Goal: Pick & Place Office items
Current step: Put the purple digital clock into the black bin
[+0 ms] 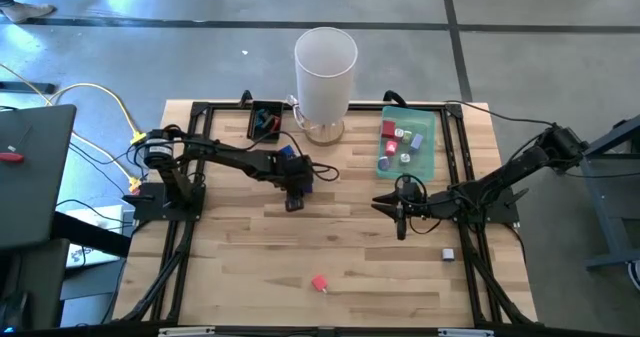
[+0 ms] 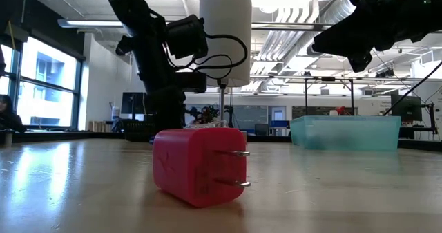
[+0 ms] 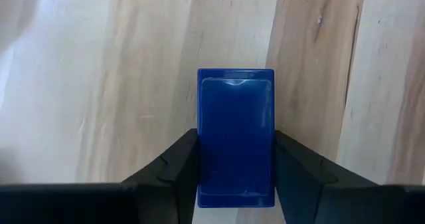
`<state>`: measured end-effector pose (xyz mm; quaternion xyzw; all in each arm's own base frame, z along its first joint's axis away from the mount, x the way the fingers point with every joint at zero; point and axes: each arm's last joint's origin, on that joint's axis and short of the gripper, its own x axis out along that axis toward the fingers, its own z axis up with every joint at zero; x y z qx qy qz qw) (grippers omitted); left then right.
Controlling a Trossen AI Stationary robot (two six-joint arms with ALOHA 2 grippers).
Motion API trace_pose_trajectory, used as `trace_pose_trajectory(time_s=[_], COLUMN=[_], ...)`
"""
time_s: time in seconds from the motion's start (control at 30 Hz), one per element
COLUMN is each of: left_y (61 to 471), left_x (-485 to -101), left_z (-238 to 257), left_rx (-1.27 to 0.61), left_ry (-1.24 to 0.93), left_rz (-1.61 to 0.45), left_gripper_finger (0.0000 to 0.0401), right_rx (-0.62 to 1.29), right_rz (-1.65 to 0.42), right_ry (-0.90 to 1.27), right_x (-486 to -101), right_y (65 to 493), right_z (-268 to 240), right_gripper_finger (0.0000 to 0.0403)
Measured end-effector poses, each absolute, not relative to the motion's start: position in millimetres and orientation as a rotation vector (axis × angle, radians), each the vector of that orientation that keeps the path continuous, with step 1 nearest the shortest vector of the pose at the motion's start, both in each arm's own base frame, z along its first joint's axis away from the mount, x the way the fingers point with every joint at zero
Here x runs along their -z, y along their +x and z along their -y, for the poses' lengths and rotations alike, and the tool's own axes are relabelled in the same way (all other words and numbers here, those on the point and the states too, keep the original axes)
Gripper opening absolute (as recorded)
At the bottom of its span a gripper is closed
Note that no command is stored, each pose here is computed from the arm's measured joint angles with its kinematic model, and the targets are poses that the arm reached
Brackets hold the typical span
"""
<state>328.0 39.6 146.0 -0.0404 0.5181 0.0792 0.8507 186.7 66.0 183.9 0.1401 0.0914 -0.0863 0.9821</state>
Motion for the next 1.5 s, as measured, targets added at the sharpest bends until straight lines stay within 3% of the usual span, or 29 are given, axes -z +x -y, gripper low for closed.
trace_pose_trajectory(time_s=[0.33, 0.57, 0.77, 1.07, 1.5], left_y=[317, 301, 277, 236, 205], left_x=[-158, -196, -231, -266, -262], left_z=[-19, -6, -8, -38, -113], left_rx=[-0.271, -0.287, -0.456, -0.755, -1.142], left_ry=[-0.003, -0.015, 0.006, -0.182, -0.473], left_rz=[-1.124, -1.055, -0.975, -0.859, -0.831], left_gripper_finger=[0.0143, 0.0144, 0.0145, 0.0147, 0.0147], right_rx=[0.172, 0.178, 0.181, 0.162, 0.161], right_rz=[-0.186, -0.209, -0.226, -0.158, -0.157], right_ry=[0.281, 0.264, 0.254, 0.271, 0.275], right_x=[-184, -180, -172, -175, -175], right_y=[187, 188, 193, 199, 199], right_z=[-66, -66, -69, -71, -72], right_gripper_finger=[0.007, 0.007, 0.007, 0.007, 0.007])
